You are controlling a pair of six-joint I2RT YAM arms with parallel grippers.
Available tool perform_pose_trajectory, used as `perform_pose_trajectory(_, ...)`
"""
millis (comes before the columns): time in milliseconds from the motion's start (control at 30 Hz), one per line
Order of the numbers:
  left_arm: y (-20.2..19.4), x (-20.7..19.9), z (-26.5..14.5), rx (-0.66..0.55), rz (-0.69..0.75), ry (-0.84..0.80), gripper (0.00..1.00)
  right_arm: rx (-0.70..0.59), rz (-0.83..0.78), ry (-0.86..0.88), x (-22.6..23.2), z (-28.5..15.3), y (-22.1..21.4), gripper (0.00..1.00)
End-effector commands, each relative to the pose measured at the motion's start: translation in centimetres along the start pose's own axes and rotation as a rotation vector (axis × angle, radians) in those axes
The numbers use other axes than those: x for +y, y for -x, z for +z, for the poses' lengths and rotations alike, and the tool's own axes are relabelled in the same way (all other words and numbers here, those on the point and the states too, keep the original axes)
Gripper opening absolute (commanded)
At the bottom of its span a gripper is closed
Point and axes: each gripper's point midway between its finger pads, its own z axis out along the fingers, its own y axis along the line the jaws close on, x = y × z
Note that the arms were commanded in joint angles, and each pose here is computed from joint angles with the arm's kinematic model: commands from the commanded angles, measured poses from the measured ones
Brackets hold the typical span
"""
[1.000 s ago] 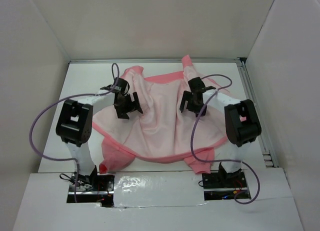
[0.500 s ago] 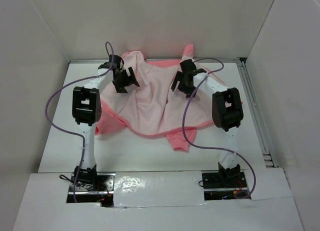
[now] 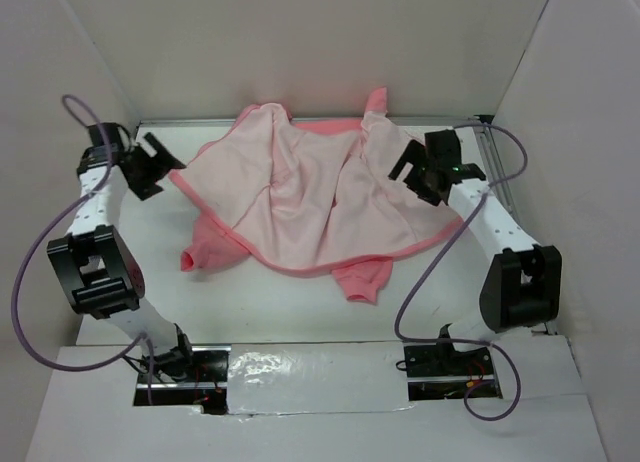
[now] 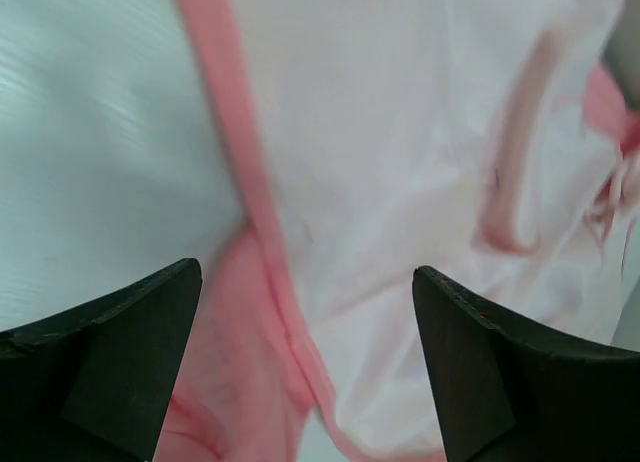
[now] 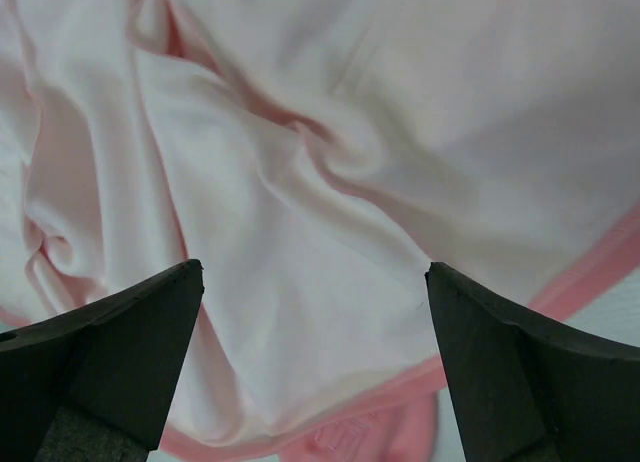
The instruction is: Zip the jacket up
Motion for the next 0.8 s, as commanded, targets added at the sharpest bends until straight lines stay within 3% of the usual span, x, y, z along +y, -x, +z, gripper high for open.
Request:
perform_pose_trajectory(0, 1.3, 4.6, 1.7, 0.01, -0.098, 0.054, 0.99, -0.009, 0.063, -0.003, -2.6, -0.2, 0.2, 1.0)
perform_pose_trajectory(33, 1.5, 6.5, 2.9, 0.035, -0.138, 0.077, 0.99, -0.012, 0.095, -0.027, -4.2, -0.2, 0.3, 1.0)
perform_pose_trajectory(333, 5.1, 8.1, 9.4, 0.024, -0.225, 0.105, 0.99, -0.039, 0.237, -0.103, -10.5, -0.3, 1.8, 1.0)
perform_pose_trajectory(433, 6.6, 8.2, 11.5, -0.029, -0.186, 0.173, 0.99, -0.043, 0.267, -0.126, -11.8, 0.1, 1.7, 1.0)
perform_pose_trajectory(600, 6.0, 7.2, 14.8, -0.014, -0.107, 0.231, 0.98, -0.024, 0.322, -0.211, -14.2, 1.0, 1.1, 1.0)
perform_pose_trajectory(667, 5.6, 6.8, 16.1, 0.011, -0.089, 0.205, 0.89, -0.065, 0.368, -0.282, -16.3, 1.4, 1.8, 1.0)
perform_pose_trajectory(767, 5.3, 5.9, 17.2, 0.037, -0.054, 0.149, 0.3, -0.083, 0.423, -0.373, -18.9, 1.3, 3.3, 1.0)
